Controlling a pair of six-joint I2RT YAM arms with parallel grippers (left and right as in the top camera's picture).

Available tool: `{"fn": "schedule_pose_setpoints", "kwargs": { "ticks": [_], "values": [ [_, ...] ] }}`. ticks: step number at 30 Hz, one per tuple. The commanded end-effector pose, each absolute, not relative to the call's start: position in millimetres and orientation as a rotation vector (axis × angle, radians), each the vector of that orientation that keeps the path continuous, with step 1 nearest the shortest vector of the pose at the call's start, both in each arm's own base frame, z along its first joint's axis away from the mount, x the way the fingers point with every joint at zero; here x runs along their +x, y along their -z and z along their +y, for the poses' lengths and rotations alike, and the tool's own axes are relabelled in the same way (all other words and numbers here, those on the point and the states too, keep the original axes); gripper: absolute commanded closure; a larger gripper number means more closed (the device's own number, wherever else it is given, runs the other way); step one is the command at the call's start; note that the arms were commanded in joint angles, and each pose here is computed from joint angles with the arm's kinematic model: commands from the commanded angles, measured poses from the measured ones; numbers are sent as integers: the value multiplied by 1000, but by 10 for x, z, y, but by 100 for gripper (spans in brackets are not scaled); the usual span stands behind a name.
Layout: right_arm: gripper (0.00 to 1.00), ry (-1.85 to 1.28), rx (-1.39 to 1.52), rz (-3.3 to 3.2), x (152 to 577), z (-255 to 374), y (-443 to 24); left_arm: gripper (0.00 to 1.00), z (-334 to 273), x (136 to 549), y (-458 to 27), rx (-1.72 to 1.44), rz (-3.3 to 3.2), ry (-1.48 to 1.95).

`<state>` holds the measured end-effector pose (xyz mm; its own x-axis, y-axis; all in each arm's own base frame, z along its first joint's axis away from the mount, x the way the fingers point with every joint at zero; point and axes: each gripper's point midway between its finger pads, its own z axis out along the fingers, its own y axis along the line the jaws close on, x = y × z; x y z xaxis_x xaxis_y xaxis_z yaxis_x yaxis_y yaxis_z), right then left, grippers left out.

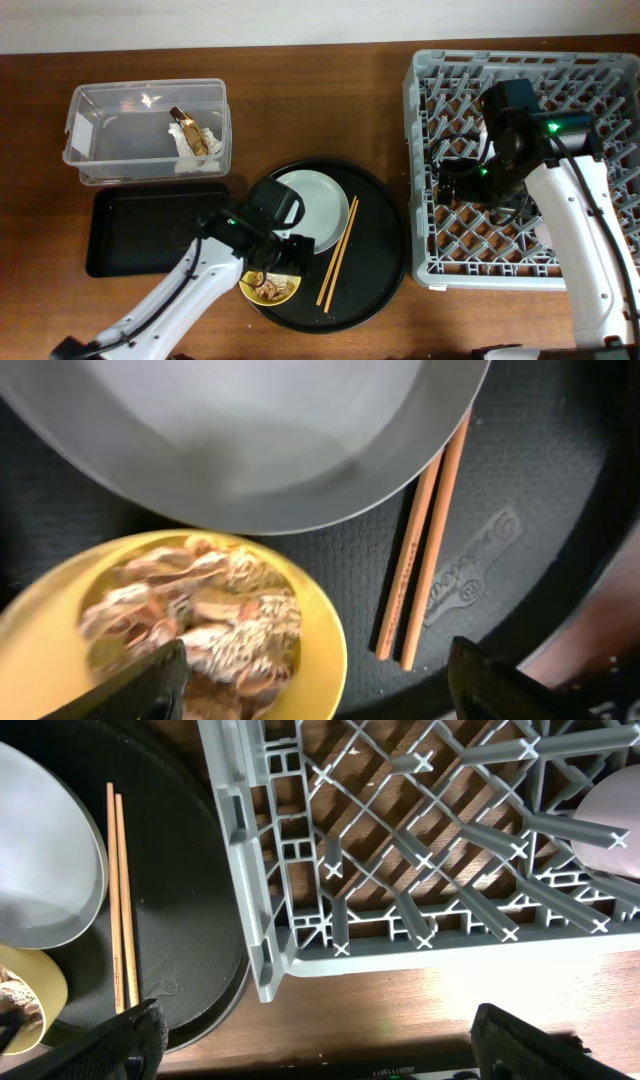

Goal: Sort waste into correct bins and load items into the dishwasher rack
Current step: 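Grasp the yellow bowl rim with the left gripper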

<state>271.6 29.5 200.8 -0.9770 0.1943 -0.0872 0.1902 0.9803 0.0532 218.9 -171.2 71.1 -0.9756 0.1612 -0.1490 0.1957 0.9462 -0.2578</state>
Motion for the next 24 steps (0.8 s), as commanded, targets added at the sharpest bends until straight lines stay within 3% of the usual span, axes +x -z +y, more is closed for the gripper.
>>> {"fn": "schedule_pose_setpoints", "kwargs": {
  "ticks": [1,3,7,11,16,19,24],
  "values": [
    [2,-46,302,3041,2705,268,-1988,19,-1755,2085,-478,315,3031,370],
    [2,-46,302,3041,2705,268,-1988,28,-1830,2068,-389,355,3041,363],
    [2,-46,302,3040,2706,268,-1988,31,-1933,1935,-152,450,3103,311],
    [2,-46,302,3040,2708,268,-1988,62,-1915,1893,-50,473,3130,257],
    [2,-46,302,3041,2705,268,-1988,77,-1836,1952,-42,466,3109,176],
    [2,-46,302,3041,2704,268,-1988,67,-1801,2044,-106,460,3083,111],
    [2,-46,302,3042,2701,268,-1988,67,-1836,2160,-307,457,3066,78]
  ]
}}
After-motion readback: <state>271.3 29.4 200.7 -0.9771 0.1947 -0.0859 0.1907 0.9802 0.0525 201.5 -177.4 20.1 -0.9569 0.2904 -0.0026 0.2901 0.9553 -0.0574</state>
